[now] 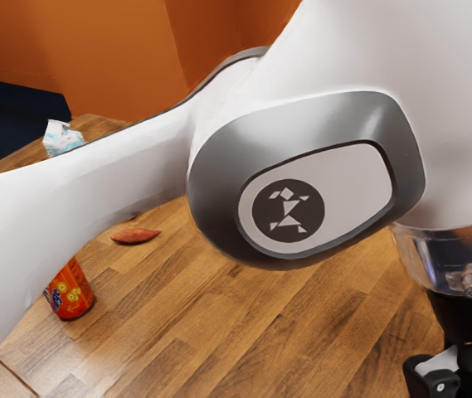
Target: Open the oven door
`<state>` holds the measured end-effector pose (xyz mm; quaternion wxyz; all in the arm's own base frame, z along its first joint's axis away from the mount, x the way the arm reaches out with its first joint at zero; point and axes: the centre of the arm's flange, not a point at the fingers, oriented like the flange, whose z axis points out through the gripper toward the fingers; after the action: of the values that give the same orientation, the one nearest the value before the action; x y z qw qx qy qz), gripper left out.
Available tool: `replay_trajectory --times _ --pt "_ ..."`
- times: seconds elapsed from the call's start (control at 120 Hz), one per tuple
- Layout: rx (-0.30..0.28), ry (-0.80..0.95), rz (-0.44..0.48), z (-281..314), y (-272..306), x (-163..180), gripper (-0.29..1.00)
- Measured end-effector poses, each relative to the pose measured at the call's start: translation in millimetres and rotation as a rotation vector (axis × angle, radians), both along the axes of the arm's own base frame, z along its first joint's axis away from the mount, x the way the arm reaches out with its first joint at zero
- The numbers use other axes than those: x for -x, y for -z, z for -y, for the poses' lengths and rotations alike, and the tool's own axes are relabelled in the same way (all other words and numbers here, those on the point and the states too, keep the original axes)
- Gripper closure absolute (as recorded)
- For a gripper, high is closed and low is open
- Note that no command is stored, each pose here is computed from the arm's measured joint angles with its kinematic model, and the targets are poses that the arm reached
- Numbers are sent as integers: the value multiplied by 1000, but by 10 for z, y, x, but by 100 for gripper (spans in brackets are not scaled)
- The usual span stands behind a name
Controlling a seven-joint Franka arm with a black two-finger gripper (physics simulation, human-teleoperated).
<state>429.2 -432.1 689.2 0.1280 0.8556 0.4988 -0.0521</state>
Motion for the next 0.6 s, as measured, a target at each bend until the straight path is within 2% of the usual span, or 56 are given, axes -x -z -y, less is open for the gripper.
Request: replay_trajectory --times 0.25,0.325,0.467,0.6 --pt "102 -210 -24 314 289 -263 0" --pt "107 -261 -25 345 362 -251 0" --pt "106 -339 -40 342 537 -120 0" --pt "120 -387 -36 257 531 212 0"
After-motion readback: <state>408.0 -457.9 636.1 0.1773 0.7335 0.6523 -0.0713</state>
